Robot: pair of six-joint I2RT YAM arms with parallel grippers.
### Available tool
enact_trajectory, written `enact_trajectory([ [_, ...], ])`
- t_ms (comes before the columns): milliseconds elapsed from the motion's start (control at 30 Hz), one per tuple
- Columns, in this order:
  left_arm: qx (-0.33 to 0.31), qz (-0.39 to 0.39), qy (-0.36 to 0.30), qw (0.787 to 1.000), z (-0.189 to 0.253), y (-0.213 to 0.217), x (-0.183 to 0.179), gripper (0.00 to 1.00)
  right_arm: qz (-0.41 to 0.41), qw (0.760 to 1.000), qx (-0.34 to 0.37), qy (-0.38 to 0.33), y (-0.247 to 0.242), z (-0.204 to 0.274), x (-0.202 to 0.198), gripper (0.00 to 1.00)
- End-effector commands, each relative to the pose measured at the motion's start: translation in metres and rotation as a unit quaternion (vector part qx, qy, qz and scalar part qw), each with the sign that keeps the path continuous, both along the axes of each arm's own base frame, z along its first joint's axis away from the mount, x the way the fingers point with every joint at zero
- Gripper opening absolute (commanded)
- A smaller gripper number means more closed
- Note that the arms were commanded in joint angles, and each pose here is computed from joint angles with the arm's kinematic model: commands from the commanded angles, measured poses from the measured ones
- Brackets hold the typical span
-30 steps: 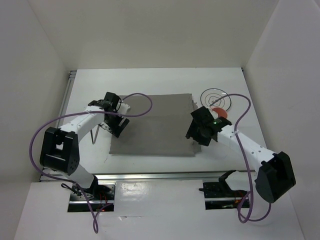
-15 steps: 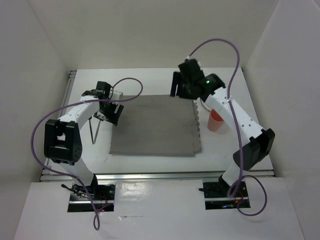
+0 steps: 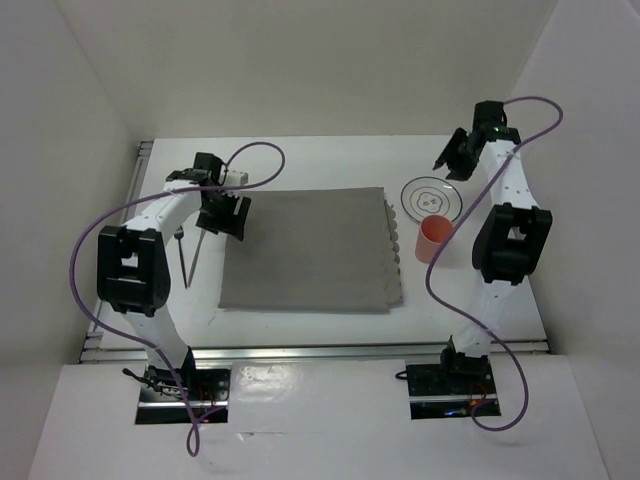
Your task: Set the dinner table for one person
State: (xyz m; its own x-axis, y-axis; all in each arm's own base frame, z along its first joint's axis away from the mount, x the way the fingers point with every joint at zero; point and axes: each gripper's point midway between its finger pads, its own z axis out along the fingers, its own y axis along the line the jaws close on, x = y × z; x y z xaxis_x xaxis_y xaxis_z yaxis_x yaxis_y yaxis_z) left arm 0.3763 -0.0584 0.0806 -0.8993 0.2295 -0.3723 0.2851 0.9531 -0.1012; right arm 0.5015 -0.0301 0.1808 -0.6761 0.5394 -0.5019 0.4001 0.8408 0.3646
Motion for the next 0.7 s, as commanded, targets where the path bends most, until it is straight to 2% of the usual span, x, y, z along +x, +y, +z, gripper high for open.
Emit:
enact_trajectory([
  [0,-0.004,-0.004,-0.017,1.0,0.014,0.001,-0.014,0.81,-0.078,0.993,0.084,-0.01,-0.047,-0.018,0.003,0.53],
  [100,0.003,-0.006,-0.026,1.0,0.017,0.004,-0.022,0.81,-0.107,0.99,0.089,-0.007,-0.07,-0.033,-0.003,0.53],
  [267,0.003,-0.001,-0.03,1.0,0.018,0.008,-0.025,0.81,-0.113,0.989,0.086,0.042,-0.067,-0.078,-0.025,0.53],
  [333,-0.001,-0.003,-0.024,1.0,0.018,0.006,-0.028,0.81,-0.12,0.989,0.075,0.036,-0.069,-0.082,-0.03,0.53],
  [367,-0.001,0.001,-0.02,1.0,0.017,0.01,-0.03,0.81,-0.121,0.988,0.08,0.058,-0.065,-0.102,-0.043,0.53],
  [500,-0.001,0.001,-0.015,1.0,0.017,0.01,-0.032,0.81,-0.136,0.983,0.093,0.076,-0.059,-0.127,-0.055,0.53],
  [667,0.004,0.007,-0.006,1.0,0.015,0.015,-0.034,0.81,-0.132,0.984,0.107,0.049,-0.055,-0.144,-0.051,0.53],
])
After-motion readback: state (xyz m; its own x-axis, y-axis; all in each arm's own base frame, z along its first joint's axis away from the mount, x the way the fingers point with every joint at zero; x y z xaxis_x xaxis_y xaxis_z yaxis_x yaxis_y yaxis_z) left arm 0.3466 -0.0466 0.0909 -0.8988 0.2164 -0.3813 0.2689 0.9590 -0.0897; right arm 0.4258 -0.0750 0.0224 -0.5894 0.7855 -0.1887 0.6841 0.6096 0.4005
